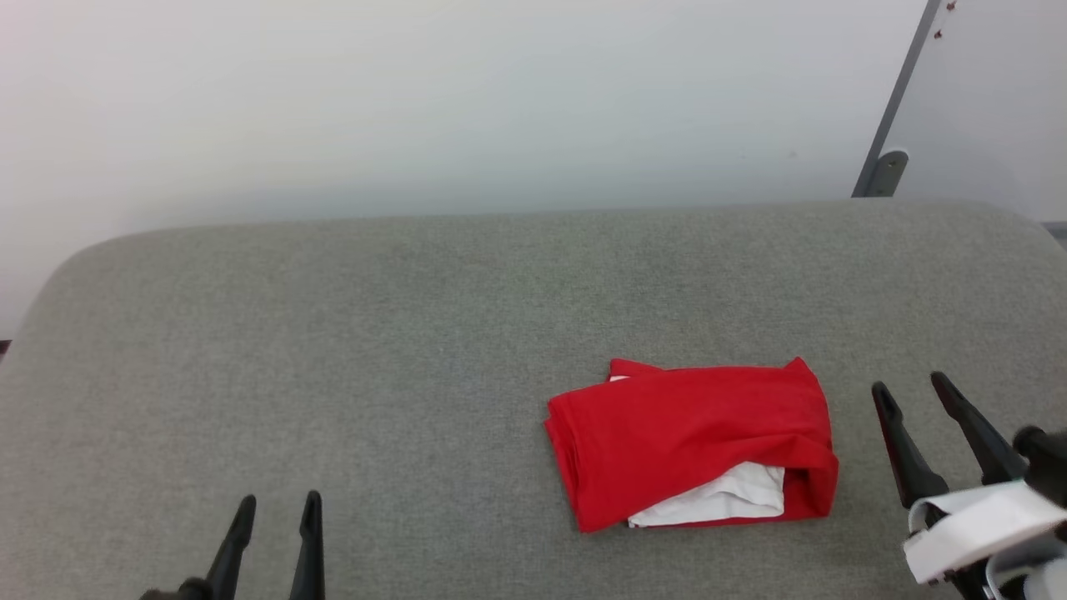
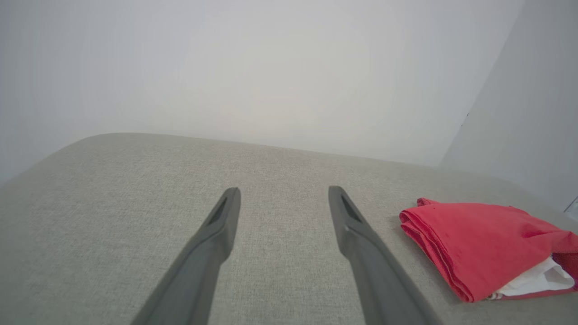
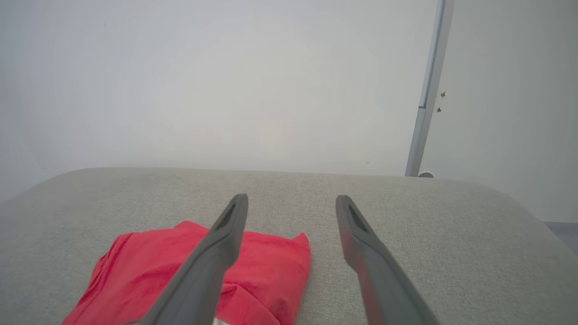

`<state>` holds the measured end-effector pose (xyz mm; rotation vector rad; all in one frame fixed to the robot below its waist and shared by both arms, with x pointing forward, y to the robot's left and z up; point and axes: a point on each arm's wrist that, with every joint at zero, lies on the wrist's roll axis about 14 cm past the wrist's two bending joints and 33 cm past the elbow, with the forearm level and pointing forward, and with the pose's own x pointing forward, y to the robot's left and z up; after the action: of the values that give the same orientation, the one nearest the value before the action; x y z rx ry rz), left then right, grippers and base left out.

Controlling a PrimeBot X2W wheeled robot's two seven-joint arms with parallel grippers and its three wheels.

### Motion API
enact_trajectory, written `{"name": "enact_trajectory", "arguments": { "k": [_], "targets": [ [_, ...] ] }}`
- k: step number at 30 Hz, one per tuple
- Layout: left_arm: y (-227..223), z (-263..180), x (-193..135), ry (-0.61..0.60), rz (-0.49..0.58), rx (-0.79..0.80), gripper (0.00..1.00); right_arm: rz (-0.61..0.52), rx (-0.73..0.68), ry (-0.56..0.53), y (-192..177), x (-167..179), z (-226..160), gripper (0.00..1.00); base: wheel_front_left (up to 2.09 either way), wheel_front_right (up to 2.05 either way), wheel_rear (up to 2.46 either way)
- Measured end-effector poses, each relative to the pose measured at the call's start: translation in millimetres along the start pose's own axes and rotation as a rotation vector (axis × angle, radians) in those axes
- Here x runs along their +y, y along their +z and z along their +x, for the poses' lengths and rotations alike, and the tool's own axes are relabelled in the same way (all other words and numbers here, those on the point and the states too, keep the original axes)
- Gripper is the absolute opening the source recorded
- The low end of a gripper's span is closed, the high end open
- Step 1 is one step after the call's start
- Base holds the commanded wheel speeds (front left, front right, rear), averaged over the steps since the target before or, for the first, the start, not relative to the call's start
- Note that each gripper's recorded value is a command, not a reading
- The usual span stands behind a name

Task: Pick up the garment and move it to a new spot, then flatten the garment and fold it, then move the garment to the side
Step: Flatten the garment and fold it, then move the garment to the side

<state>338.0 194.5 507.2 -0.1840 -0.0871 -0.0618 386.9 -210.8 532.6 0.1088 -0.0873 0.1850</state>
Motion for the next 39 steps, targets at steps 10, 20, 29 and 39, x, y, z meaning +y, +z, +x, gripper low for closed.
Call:
{"name": "enact_trajectory", "arguments": {
  "k": [10,20,29,39],
  "targets": [
    [3.1,-24.7,14.0,0.050,0.001,-0.002,1.00,0.001,-0.037,-0.018,4.9,2.7,-22.0,1.00,0.00,0.00,0.00],
    [4.4,-40.9,19.5,0.086,-0.004,-0.002,1.00,0.006,-0.051,-0.050,10.8,7.0,-35.9,1.00,0.00,0.00,0.00],
    [2.2,-39.6,15.5,0.075,-0.003,0.004,1.00,0.005,-0.050,-0.049,15.5,12.9,-36.6,1.00,0.00,0.00,0.00],
    [1.3,-38.1,15.9,0.077,-0.003,0.007,1.00,0.009,-0.035,-0.043,12.8,17.6,-34.3,1.00,0.00,0.00,0.00]
  ]
}}
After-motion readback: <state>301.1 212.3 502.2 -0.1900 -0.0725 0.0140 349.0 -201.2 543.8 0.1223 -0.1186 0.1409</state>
